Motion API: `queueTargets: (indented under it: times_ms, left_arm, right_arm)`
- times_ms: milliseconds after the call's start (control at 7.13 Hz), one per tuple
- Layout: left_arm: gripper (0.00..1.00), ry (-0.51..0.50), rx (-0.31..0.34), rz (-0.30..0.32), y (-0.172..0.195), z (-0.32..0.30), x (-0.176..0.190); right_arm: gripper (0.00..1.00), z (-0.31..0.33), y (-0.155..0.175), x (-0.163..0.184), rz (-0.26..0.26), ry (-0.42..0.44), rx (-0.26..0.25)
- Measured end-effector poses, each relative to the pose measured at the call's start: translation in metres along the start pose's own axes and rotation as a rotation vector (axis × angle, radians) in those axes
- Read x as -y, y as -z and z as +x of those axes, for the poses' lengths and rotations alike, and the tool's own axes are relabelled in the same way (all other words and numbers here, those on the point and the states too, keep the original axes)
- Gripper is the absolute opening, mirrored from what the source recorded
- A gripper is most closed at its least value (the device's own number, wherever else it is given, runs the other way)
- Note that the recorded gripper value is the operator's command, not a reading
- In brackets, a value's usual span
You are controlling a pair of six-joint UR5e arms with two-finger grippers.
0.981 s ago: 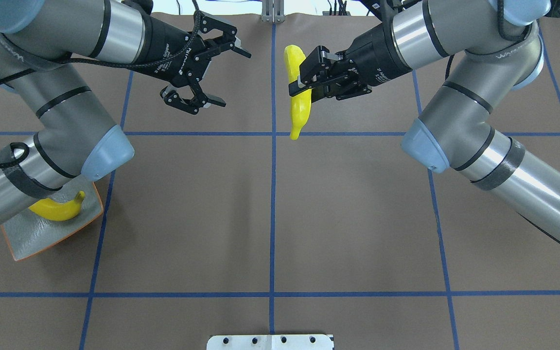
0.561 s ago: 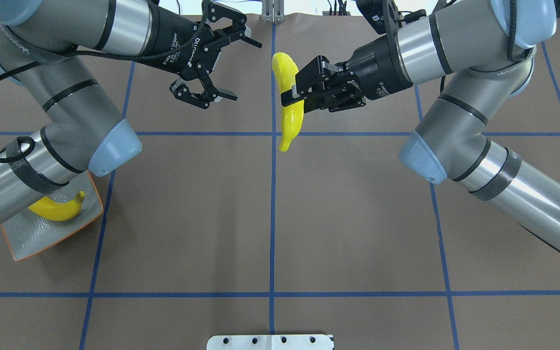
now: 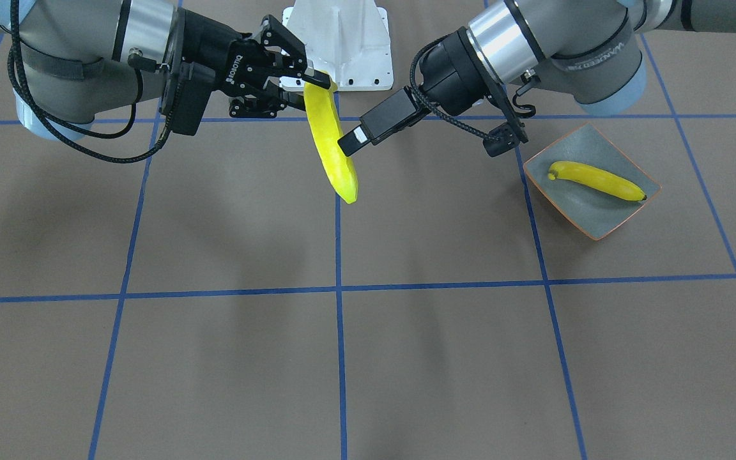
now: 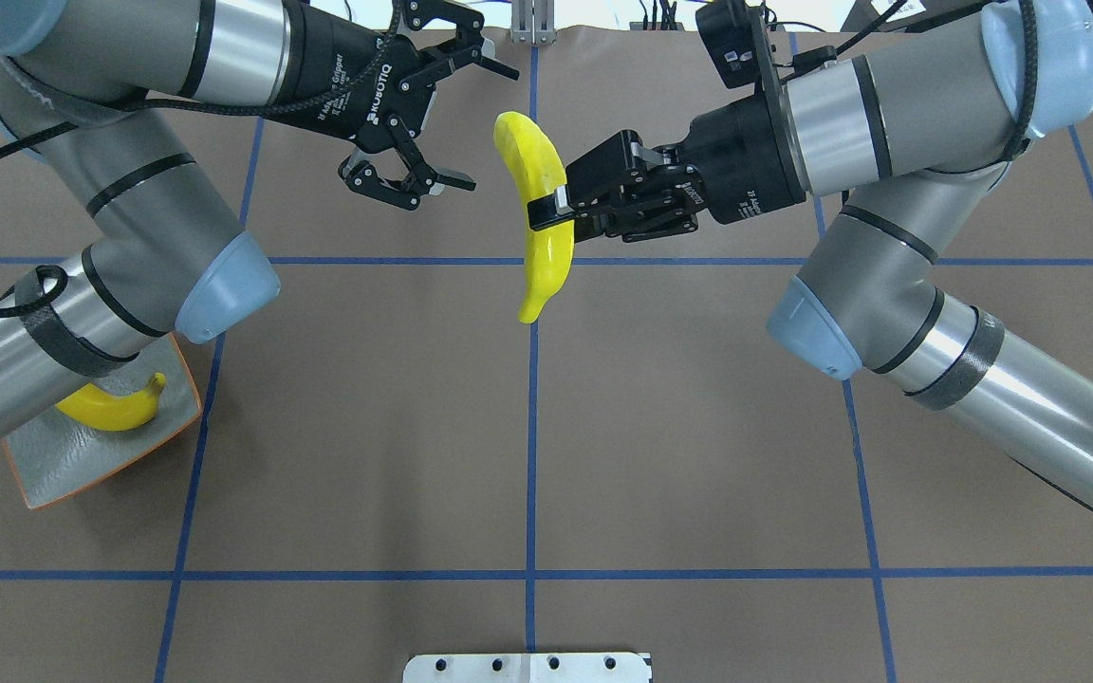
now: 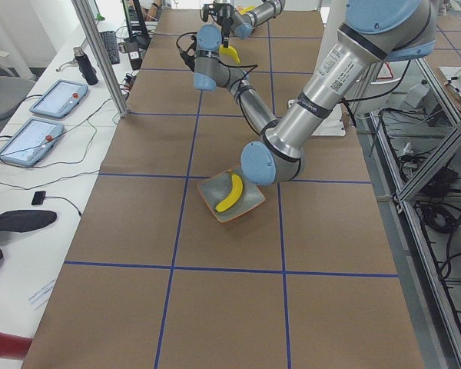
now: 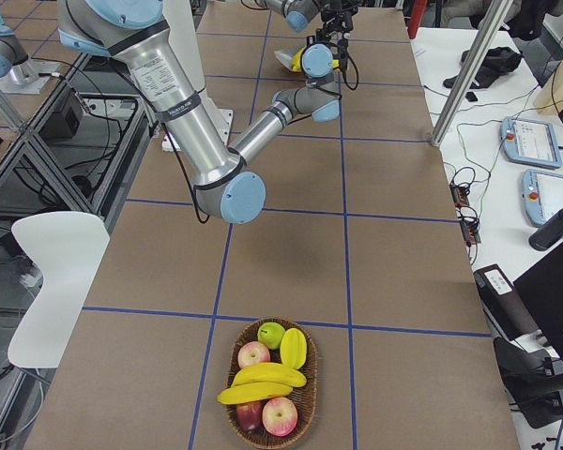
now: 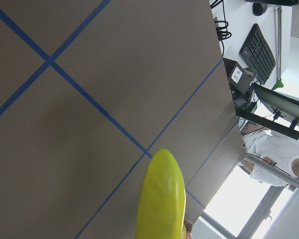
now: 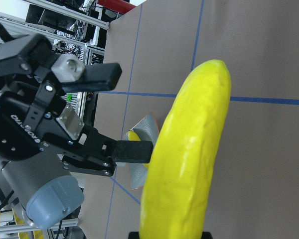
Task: Transfer all bananas from basket to plate
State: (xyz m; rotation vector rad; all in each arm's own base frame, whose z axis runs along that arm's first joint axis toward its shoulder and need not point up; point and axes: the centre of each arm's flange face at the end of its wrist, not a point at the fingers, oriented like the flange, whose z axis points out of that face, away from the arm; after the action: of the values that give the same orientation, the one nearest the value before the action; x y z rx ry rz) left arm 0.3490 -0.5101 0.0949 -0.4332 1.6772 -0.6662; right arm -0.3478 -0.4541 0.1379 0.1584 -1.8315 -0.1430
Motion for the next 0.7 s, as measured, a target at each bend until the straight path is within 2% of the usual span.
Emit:
queueTargets:
  times_ms: [421, 701]
  left_arm:
    - [0.99, 0.008, 0.001, -0.015, -0.004, -0.002, -0.006]
    - [0.99, 0.015, -0.002, -0.028, -0.006, -0.004, -0.009]
  right_arm:
    - [0.0, -0.002, -0.017, -0.015, 0.038, 0.002, 0.07]
    - [0.0, -0.002, -0.019, -0.018, 0.051, 0.004, 0.081]
